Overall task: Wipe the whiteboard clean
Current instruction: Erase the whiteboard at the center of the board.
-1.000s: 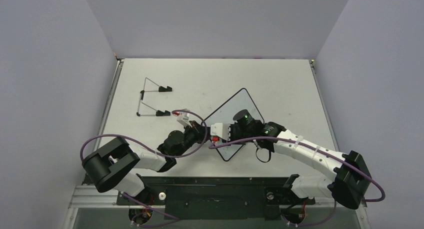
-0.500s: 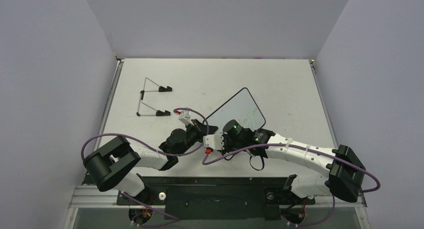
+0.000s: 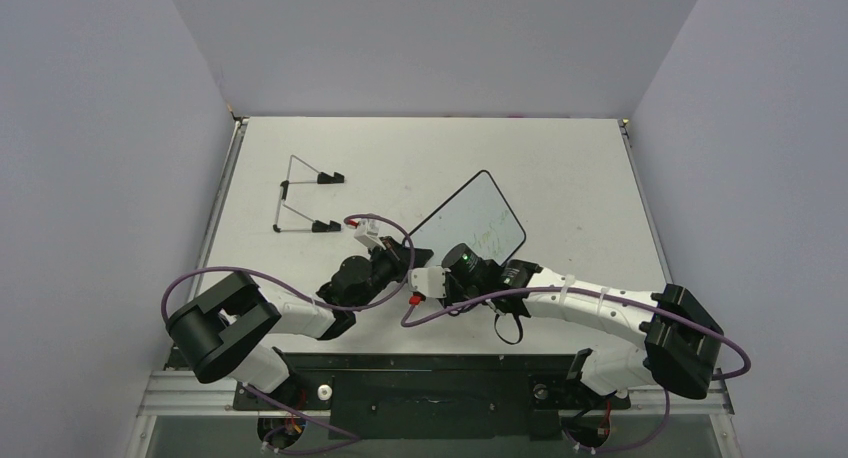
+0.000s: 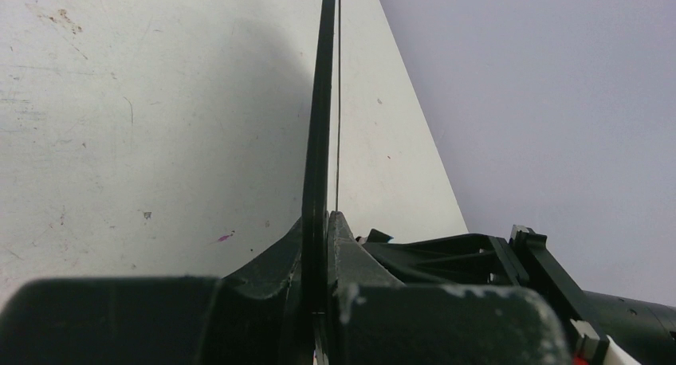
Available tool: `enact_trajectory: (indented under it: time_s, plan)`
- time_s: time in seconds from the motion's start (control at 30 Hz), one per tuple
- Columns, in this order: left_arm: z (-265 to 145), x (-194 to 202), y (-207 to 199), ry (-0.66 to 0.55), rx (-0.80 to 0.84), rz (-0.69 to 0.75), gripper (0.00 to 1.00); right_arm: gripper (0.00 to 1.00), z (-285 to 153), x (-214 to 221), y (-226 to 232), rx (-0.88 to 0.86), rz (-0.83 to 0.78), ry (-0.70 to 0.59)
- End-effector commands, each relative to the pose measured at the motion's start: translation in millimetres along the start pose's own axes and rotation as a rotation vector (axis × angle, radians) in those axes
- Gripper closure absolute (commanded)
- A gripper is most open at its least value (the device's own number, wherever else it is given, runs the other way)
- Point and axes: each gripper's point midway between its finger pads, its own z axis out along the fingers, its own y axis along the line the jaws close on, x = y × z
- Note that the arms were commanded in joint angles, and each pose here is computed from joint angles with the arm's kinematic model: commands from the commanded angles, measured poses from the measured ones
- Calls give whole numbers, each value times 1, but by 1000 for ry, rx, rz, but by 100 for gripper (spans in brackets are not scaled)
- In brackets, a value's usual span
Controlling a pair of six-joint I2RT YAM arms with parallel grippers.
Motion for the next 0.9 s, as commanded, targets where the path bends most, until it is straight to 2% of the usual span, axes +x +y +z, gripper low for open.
enact_trajectory:
  time_s: [0.0,0.1,0.27,0.43,0.5,0.63,0.77,0.87]
  plan:
    - [1,-5,-23,-10,86,-4,100,100,0,0,-26,143,103,3]
    - [2,-5,-23,-9,88,-4,100,100,-1,-6,-16,91,65,-30]
    - [3,-6,-24,-13,88,-4,100,100,-6,-9,33,-156,-124,-69]
    - [3,-5,-22,-10,85,-4,100,100,-6,-4,48,-222,-216,-50]
    - [3,-6,-22,-11,85,-4,100,100,-4,-3,45,-207,-208,-33]
    - [3,-5,-22,-6,87,-4,100,100,0,-5,7,-1,-72,9]
    - [4,-4,-23,2,94,-3,100,100,-2,-17,-23,154,64,-21]
    - [5,-3,-24,6,96,-3,100,100,-4,-20,-29,188,119,-39]
